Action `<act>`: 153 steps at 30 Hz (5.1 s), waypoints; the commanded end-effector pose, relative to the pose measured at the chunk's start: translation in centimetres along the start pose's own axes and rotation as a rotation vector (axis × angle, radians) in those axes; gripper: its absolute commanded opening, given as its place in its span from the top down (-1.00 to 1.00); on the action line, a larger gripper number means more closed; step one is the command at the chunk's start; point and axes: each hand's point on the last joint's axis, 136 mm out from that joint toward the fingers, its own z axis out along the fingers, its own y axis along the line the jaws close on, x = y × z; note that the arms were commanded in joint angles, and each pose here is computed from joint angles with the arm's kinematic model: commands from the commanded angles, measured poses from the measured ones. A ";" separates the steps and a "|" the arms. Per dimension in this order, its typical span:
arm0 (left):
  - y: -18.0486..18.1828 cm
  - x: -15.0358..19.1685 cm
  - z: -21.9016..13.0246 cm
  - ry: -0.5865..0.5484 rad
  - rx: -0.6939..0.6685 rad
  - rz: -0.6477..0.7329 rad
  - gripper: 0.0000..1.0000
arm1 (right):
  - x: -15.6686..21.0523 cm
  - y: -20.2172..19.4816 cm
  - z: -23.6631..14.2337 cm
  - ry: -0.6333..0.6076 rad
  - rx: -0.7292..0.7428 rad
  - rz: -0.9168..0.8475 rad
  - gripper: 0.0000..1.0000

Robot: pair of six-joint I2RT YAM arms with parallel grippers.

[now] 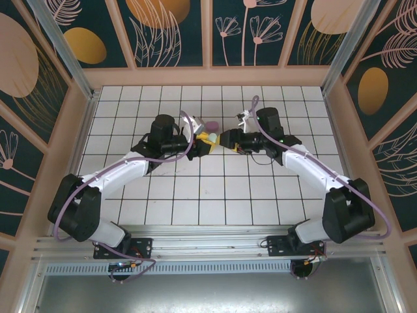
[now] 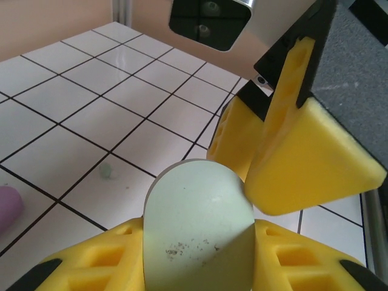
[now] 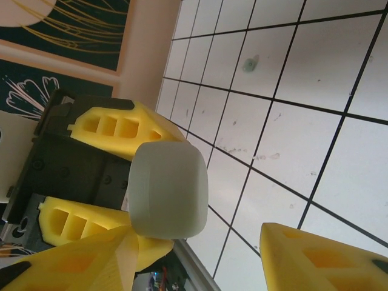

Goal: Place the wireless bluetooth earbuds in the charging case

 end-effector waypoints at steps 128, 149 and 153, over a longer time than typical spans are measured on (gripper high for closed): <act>-4.6 -10.6 -4.0 -0.546 0.115 0.145 0.44 | -4.0 11.5 -3.5 -0.205 -0.360 0.172 0.45; -6.2 -8.5 -4.3 -0.342 0.143 0.179 0.47 | -3.3 13.6 -10.2 -0.348 -0.194 -0.350 -0.31; -7.0 -8.2 -4.5 -0.320 0.178 0.180 0.48 | -1.8 13.7 -10.6 -0.312 -0.141 -0.552 -0.33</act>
